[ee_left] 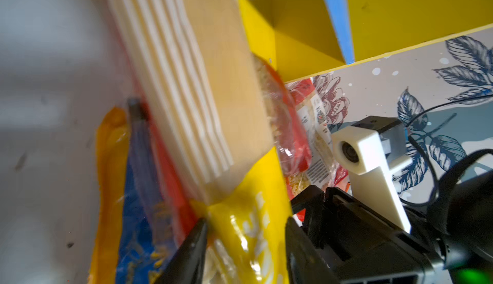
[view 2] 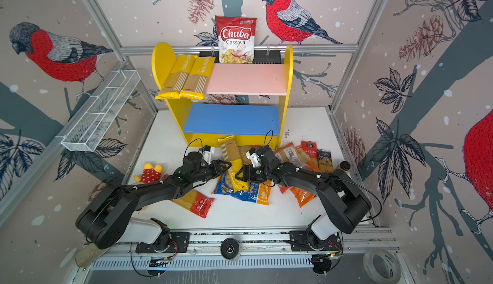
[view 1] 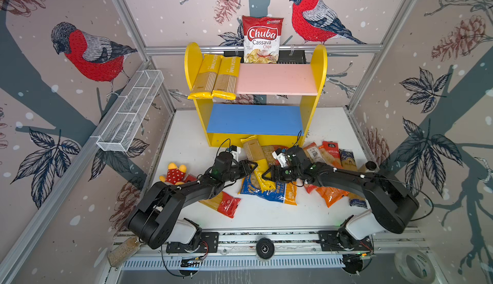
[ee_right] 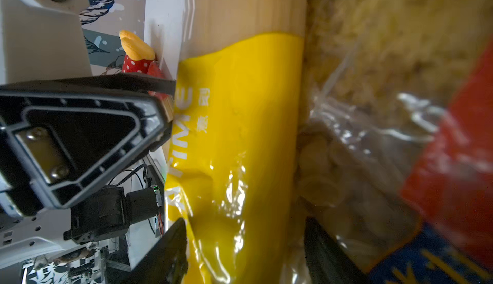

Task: Arrange pasta packages on shelves
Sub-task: Pick up the pasta bag.

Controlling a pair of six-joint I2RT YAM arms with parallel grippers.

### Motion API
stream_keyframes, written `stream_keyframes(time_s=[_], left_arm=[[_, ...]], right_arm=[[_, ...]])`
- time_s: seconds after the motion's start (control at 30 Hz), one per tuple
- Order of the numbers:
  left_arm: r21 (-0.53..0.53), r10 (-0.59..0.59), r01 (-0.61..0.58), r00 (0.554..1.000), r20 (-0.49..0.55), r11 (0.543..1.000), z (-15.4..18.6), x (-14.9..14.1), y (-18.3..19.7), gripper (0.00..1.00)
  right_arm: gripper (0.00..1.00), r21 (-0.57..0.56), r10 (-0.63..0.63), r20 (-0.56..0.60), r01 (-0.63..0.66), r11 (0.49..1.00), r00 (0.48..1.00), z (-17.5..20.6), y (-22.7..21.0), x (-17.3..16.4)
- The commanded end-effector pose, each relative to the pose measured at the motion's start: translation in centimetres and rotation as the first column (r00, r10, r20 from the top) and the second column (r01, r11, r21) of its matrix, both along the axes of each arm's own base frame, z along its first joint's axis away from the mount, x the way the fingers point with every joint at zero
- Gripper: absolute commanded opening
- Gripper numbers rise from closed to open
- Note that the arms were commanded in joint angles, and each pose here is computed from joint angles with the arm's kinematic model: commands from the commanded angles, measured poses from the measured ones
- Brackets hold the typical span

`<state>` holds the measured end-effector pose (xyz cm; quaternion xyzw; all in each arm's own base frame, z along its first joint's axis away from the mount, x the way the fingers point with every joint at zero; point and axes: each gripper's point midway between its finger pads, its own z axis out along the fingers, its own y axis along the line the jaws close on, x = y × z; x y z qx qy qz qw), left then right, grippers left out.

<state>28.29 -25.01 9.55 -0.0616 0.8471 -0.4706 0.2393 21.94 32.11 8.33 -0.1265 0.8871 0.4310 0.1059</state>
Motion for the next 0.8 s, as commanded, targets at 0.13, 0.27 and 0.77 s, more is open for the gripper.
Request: stream_keyframes(time_s=[0.13,0.27,0.77], left_arm=[[-0.062,-0.015,0.014,1.000,-0.015,0.998,-0.9,-0.9,-0.3,0.18],[-0.086,-0.016,0.016,1.000,0.010,0.996,0.4,-0.8,-0.3,0.18],[-0.214,0.118,-0.058,0.953,0.280,0.975,11.3,1.7,4.3,0.58]], right_arm=[[0.57,0.158,0.055,-0.011,-0.053,0.986,0.998,1.7,2.1,-0.6],[0.38,0.173,0.072,0.015,-0.073,0.982,0.997,2.5,2.6,-0.8],[0.08,0.320,0.023,0.352,-0.143,0.936,0.936,11.6,2.1,-1.3]])
